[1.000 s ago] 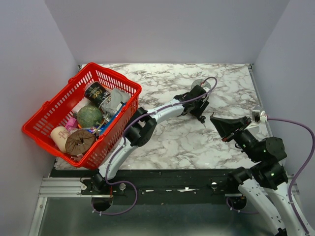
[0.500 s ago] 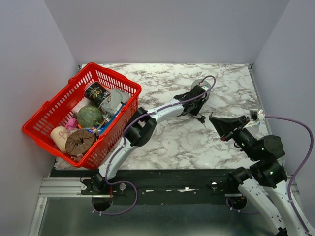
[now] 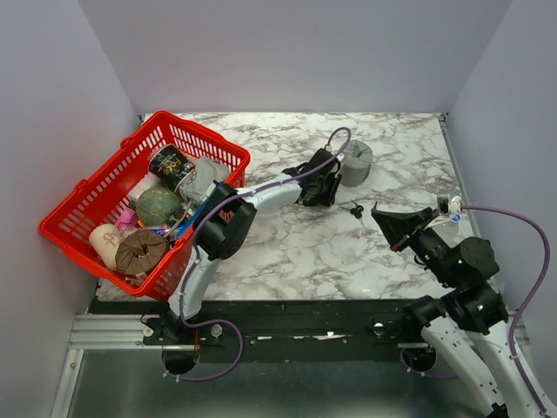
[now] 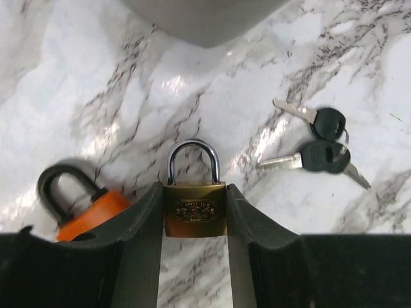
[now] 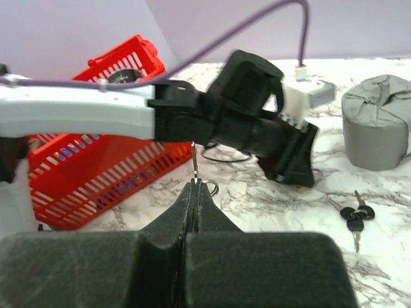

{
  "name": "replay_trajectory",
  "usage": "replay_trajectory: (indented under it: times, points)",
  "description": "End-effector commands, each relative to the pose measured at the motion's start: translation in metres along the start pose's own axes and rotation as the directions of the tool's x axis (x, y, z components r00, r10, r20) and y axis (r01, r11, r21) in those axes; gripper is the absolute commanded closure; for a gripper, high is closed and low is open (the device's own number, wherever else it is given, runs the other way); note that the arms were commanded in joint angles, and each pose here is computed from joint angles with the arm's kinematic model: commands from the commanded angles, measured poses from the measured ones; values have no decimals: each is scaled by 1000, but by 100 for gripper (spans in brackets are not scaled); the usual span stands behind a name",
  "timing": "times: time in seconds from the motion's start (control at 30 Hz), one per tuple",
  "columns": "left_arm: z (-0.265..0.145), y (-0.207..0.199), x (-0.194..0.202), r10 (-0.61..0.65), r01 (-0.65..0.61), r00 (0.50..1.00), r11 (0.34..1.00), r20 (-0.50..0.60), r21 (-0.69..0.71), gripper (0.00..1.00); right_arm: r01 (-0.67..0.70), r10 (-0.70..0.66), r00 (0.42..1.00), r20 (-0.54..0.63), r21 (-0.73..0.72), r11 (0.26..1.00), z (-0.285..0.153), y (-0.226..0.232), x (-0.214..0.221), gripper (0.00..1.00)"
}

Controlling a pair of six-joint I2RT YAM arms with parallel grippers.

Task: Unlock with the key

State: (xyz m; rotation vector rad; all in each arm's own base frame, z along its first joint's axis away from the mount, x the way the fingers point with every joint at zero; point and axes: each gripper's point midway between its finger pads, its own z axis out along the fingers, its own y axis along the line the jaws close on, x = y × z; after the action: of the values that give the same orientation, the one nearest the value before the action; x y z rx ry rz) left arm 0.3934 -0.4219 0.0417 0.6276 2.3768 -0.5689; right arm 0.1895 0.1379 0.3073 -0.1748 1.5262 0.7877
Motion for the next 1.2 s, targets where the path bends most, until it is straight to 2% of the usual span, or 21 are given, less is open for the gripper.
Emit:
replay_trajectory:
  times: [0.0,0.03,0.1,0.13,0.2,0.27,0.3,0.37,0.4,0.43,0.53,0.63,0.8,1.17]
  points:
    - [-76,-34,-61,-75,53,972,993,222,106,100,9,-6,999,-53,40,999,5,-10,13,99]
    - [-80,-30,-51,-87,67,972,993,219,100,100,4,-2,998,-62,34,999,7,-10,16,99]
    - [-113,-37,-73,-121,84,944,988,307,131,100,2,-1,994,-106,12,1000,14,-12,33,99]
    - [-118,-33,-66,-131,96,943,987,307,127,100,-6,6,995,-100,-4,1000,17,-10,34,99]
    - [-147,-36,-80,-153,101,915,983,373,156,100,-27,24,989,-147,-18,999,23,-12,51,99]
    - [-154,-31,-67,-185,131,915,977,357,171,100,-49,42,987,-156,-39,998,30,-9,55,99]
    - [-172,-34,-79,-196,124,892,973,408,196,100,-61,50,983,-177,-60,996,32,-6,62,99]
    - [-177,-27,-62,-216,148,889,970,403,194,100,-92,76,975,-210,-67,994,40,-6,71,99]
    - [-199,-27,-73,-228,142,858,966,460,214,100,-105,85,970,-227,-80,991,42,-4,75,99]
    - [-196,-18,-54,-236,162,862,967,448,198,100,-124,101,962,-253,-75,989,46,-6,82,99]
    - [-221,-6,-48,-284,206,799,957,529,204,100,-148,118,961,-250,-105,983,56,0,82,99]
    - [-238,0,-50,-297,224,764,955,573,196,100,-155,122,953,-278,-100,983,68,2,91,99]
    - [-243,2,-51,-315,241,744,949,589,202,100,-181,142,920,-364,-76,980,92,11,120,99]
    - [-242,4,-45,-338,264,737,941,585,211,100,-228,172,892,-418,-87,970,131,31,137,99]
